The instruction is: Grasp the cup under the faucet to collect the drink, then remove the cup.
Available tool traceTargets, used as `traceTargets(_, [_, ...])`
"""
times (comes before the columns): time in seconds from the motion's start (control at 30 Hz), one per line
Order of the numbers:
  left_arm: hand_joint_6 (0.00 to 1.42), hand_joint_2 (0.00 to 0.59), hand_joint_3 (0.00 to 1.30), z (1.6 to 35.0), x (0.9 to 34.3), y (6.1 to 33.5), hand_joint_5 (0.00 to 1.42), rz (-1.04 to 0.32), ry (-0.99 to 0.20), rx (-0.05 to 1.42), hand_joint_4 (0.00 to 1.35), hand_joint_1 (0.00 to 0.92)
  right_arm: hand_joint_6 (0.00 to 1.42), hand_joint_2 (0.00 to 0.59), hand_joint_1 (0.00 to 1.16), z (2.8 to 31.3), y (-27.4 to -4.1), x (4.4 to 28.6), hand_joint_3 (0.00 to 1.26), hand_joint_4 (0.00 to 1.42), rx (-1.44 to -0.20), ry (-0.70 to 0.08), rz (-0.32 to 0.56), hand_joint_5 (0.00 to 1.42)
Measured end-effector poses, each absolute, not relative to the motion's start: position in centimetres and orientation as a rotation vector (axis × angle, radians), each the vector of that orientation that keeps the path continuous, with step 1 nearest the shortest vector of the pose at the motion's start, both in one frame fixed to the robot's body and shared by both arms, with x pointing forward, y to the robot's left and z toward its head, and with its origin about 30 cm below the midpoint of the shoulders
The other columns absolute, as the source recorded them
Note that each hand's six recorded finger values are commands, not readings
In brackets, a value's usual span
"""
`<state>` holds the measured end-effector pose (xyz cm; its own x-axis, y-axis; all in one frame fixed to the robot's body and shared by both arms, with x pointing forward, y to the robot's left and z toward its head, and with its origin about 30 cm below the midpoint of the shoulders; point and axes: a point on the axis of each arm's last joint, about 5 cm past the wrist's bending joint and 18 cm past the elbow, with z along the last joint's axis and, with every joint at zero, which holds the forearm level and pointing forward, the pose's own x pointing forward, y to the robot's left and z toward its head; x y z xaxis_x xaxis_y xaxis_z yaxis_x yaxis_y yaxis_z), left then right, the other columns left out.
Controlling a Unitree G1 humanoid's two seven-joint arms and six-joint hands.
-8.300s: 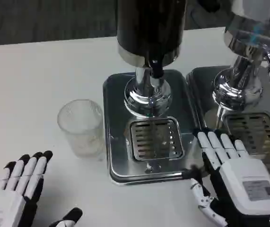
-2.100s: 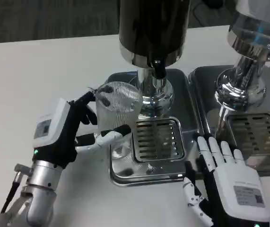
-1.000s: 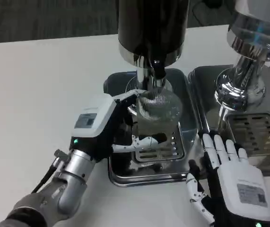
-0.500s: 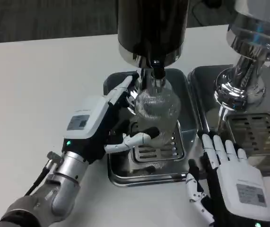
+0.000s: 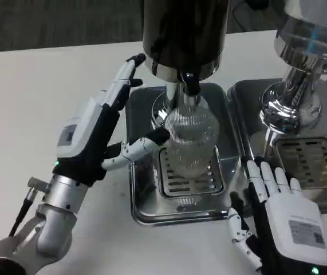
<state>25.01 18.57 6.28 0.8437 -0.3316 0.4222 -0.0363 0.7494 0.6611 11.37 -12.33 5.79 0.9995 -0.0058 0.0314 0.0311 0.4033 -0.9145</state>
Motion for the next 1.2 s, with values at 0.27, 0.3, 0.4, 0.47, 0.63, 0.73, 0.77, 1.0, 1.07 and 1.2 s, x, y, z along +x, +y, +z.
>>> traceTargets(0.27, [0.04,0.093,0.02,6.5,24.1,19.6,0.1,-0.161,-0.571,0.622,0.0,0.0,0.0,0.52,0.0,5.8,-12.5,11.5,0.03,0.0,-1.156,-0.021,-0.008,0.0])
traceTargets(0.3, [0.02,0.099,0.0,6.8,24.1,19.7,0.06,-0.171,-0.592,0.604,0.0,0.0,0.0,0.52,0.0,5.9,-12.5,11.6,0.03,0.0,-1.153,-0.02,-0.006,0.0])
traceTargets(0.4, [0.0,0.103,0.0,7.5,24.4,19.7,0.01,-0.198,-0.624,0.57,0.0,0.0,0.0,0.52,0.0,5.9,-12.5,11.6,0.03,0.0,-1.152,-0.02,-0.005,0.0])
traceTargets(0.47, [0.0,0.104,0.0,7.9,24.5,19.7,0.0,-0.243,-0.635,0.554,0.0,0.0,0.0,0.52,0.0,5.8,-12.6,11.6,0.03,0.0,-1.151,-0.018,-0.004,0.0])
traceTargets(0.63, [0.0,0.111,0.0,8.7,24.7,19.3,0.02,-0.352,-0.654,0.531,0.0,0.0,0.0,0.52,0.0,5.5,-12.6,11.6,0.03,0.0,-1.154,-0.005,0.006,0.0])
traceTargets(0.73, [0.01,0.112,0.0,9.1,24.9,19.1,0.04,-0.404,-0.675,0.541,0.0,0.0,0.0,0.52,0.0,5.5,-12.6,11.6,0.03,0.0,-1.146,0.0,0.006,0.0])
traceTargets(0.77, [0.01,0.113,0.0,9.2,24.9,19.0,0.04,-0.412,-0.681,0.532,0.0,0.0,0.0,0.52,0.0,5.5,-12.6,11.6,0.03,0.0,-1.144,0.0,0.006,0.0])
traceTargets(1.0, [0.04,0.122,0.03,9.9,25.3,18.1,0.08,-0.454,-0.723,0.493,0.0,0.0,0.0,0.52,0.0,5.5,-12.6,11.6,0.03,0.0,-1.142,-0.001,0.006,0.0])
traceTargets(1.07, [0.07,0.124,0.04,10.0,25.4,17.9,0.1,-0.47,-0.725,0.491,0.0,0.0,0.0,0.52,0.0,5.5,-12.6,11.6,0.03,0.0,-1.141,0.0,0.005,0.0])
traceTargets(1.2, [0.09,0.125,0.09,9.9,25.4,17.5,0.13,-0.499,-0.721,0.488,0.0,0.0,0.0,0.52,0.0,5.5,-12.5,11.6,0.03,0.0,-1.14,-0.001,0.004,0.0])
